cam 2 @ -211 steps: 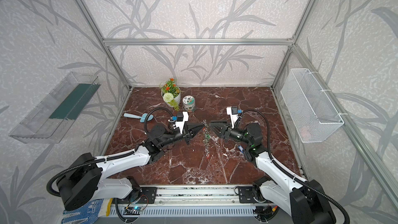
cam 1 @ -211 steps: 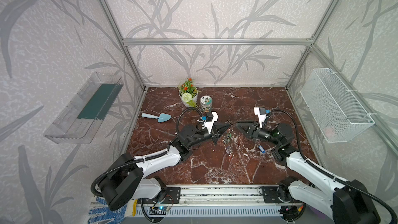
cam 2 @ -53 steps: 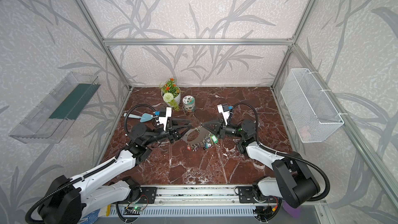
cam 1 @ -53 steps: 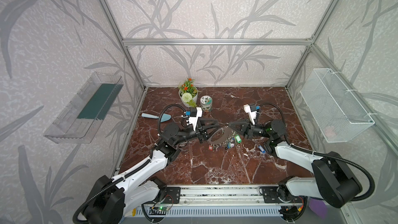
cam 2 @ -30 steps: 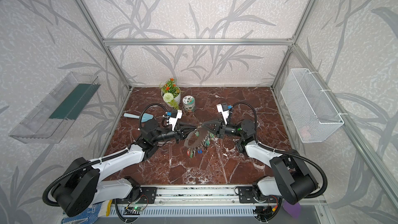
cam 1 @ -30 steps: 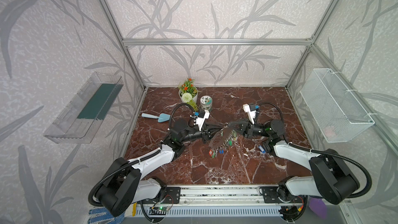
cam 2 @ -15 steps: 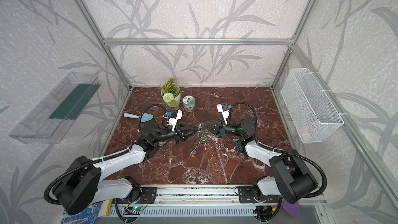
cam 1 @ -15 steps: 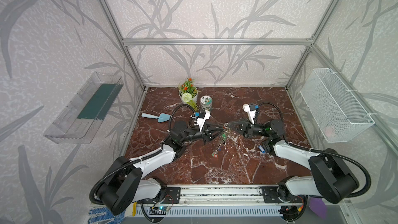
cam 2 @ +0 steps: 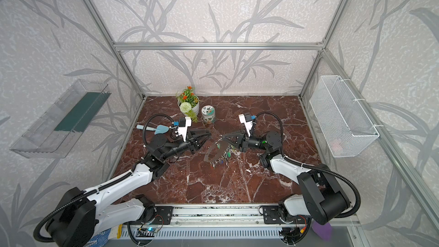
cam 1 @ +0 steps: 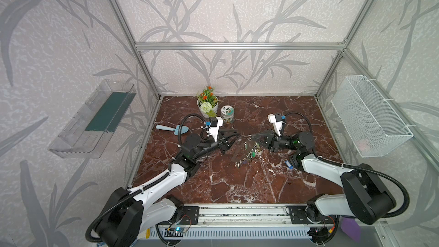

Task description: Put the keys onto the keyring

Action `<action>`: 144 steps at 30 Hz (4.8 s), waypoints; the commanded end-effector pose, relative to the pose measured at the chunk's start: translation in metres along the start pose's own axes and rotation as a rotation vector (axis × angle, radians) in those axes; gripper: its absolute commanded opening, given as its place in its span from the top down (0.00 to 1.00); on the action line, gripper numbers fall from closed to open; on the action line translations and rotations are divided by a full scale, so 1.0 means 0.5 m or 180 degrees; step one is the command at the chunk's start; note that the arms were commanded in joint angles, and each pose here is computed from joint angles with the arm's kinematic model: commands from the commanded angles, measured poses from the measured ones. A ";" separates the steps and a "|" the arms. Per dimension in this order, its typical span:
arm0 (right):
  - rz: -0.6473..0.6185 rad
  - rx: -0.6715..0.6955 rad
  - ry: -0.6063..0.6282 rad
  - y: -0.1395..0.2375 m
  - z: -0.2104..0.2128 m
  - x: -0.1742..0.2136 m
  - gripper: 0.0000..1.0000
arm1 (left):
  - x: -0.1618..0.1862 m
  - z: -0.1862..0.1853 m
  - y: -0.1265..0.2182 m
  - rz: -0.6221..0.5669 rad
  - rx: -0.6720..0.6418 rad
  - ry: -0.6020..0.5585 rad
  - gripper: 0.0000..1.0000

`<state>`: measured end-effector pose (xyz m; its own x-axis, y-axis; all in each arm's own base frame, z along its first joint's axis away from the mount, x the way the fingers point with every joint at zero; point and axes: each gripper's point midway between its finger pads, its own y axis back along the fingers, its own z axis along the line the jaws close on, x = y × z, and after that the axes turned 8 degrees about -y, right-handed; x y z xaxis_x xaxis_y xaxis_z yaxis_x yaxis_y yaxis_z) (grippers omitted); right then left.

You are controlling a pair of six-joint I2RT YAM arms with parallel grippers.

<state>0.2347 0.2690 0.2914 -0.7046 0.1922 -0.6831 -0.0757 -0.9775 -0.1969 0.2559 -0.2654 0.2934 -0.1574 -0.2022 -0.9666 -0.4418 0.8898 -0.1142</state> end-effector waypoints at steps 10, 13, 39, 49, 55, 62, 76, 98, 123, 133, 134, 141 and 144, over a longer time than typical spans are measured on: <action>-0.0022 -0.0249 0.0330 -0.016 0.052 -0.026 1.00 | -0.001 -0.066 -0.018 -0.0016 0.0738 -0.0090 0.73; -0.0012 -0.0256 0.0325 -0.018 0.052 -0.024 1.00 | -0.002 -0.081 -0.020 -0.0023 0.0943 -0.0077 0.72; 0.0020 -0.0273 0.0321 -0.021 0.053 -0.019 1.00 | 0.010 -0.100 -0.044 0.0125 0.1327 0.0074 0.87; 0.0015 -0.0270 0.0333 -0.019 0.053 -0.018 1.00 | 0.022 -0.097 -0.051 0.0276 0.1243 0.0066 1.00; 0.0033 -0.0267 0.0357 -0.018 0.055 -0.017 1.00 | 0.013 -0.102 -0.050 0.0316 0.1169 -0.0040 1.00; -0.0012 -0.0199 0.0435 -0.006 0.062 -0.024 0.84 | 0.034 -0.118 -0.049 0.0907 0.0988 -0.0371 1.00; -0.0166 -0.0001 0.0504 0.040 0.063 -0.033 0.70 | -0.015 -0.163 -0.030 0.1440 0.1123 -0.0666 1.00; 0.0144 0.0037 0.0575 0.019 0.062 0.016 0.73 | -0.023 -0.152 -0.057 0.2180 0.1390 -0.1075 1.00; 0.0203 0.0223 0.0557 0.019 0.024 0.035 0.89 | -0.012 -0.133 -0.096 0.2386 0.1521 -0.1072 1.00; 0.0227 0.0241 0.0547 0.017 0.021 0.040 0.99 | -0.004 -0.126 -0.111 0.2396 0.1478 -0.1016 1.00; 0.0227 0.0247 0.0550 0.018 0.020 0.041 1.00 | -0.004 -0.124 -0.111 0.2401 0.1467 -0.1009 1.00; 0.0196 0.0294 0.0536 0.021 0.021 0.040 1.00 | 0.007 -0.114 -0.111 0.2445 0.1386 -0.0959 1.00; 0.0156 0.0324 0.0544 0.023 0.021 0.037 1.00 | 0.004 -0.113 -0.111 0.2398 0.1338 -0.0887 1.00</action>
<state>0.2188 0.2606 0.2787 -0.6005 0.1394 -0.7874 -0.1219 -0.9891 -0.0822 0.2275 -0.3294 0.2908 -0.0785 0.6204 -0.7804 0.0777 0.7842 0.6156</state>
